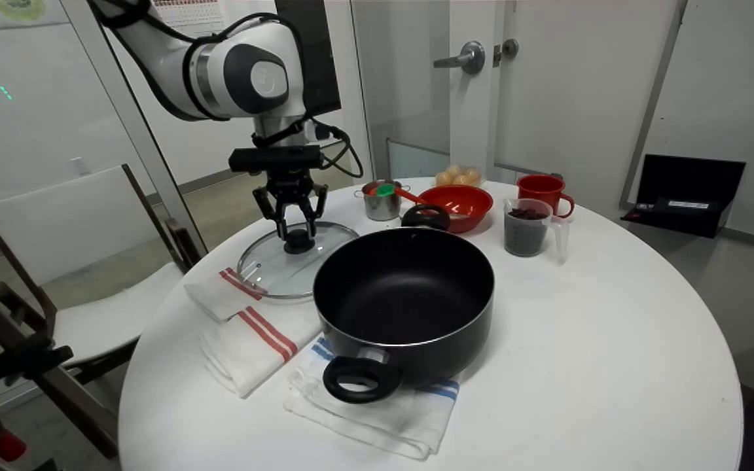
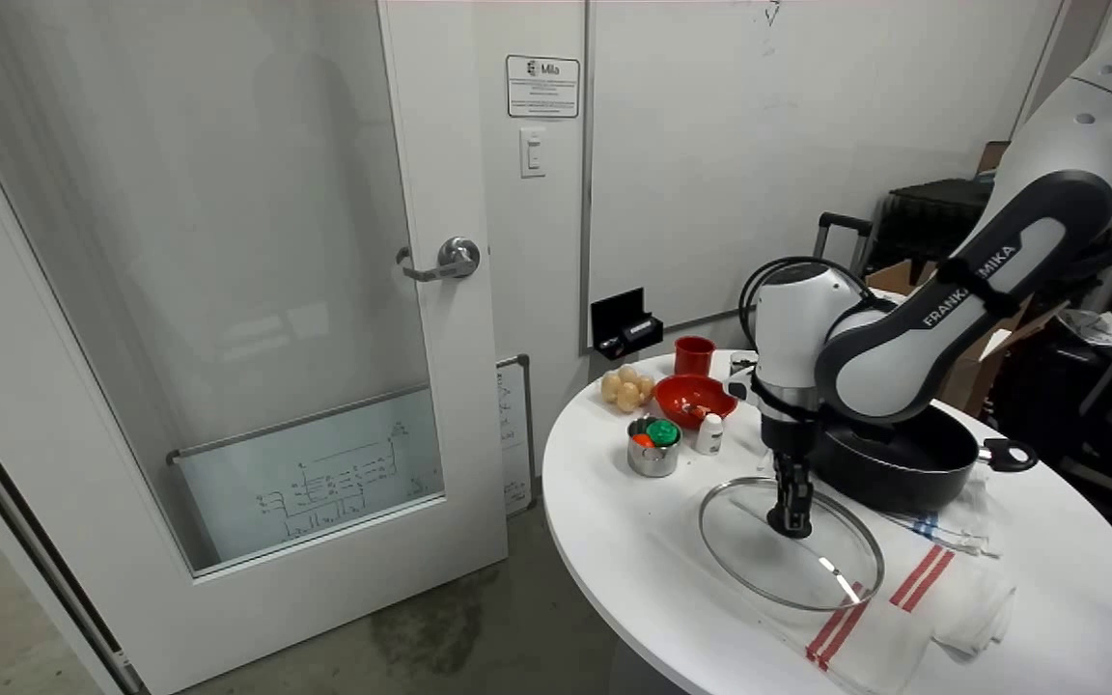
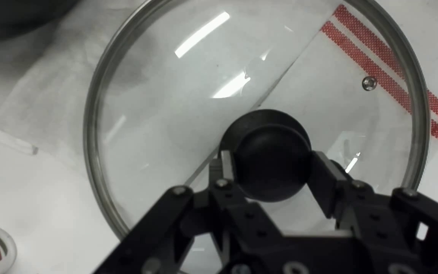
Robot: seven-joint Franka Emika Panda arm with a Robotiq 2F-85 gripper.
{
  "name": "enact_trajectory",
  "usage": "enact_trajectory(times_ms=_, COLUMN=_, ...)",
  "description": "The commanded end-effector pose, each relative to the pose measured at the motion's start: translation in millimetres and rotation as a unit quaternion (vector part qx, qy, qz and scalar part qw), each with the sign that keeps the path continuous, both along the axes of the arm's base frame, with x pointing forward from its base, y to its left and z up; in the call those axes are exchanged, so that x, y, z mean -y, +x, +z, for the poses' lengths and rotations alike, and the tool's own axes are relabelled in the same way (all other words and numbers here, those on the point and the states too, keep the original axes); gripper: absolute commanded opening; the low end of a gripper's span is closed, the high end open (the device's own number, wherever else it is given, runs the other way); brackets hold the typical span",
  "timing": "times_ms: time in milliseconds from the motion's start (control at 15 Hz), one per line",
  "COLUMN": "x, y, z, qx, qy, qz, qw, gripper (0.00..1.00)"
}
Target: Remove the glass lid from the black pot and put it on the table
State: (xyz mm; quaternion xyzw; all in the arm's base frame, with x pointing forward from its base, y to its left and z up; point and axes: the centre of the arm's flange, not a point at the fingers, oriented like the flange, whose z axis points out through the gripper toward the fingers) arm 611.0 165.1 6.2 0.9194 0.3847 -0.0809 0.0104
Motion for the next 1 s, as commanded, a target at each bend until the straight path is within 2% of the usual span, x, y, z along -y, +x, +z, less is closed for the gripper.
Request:
enact_trajectory(times_ms=0, x=-5, y=-2, z=1, qx=0.02, qy=-0.013, qz=0.006, qw=0.9997, gripper=0.25)
enact_trajectory(times_ms=600, x=-8, y=-11, z=-7, qx=0.019, qy=-0.028, qz=0.018, qw=0.9993, gripper=0.26)
enact_trajectory(times_ms=667, x=-8, y=-11, z=-6, qx=0.02, qy=-0.028, qz=0.016, qw=0.9993, gripper=0.75)
enact_trajectory(times_ms=733, x=-8, y=-11, z=-4, qx=0.021, qy=-0.029, qz=0.015, qw=0.9993, gripper=0.76)
enact_trajectory(times_ms=933, x=-6, y=-11, z=4, qx=0.024, qy=-0.029, qz=0.009, qw=0.9992, gripper=0.96)
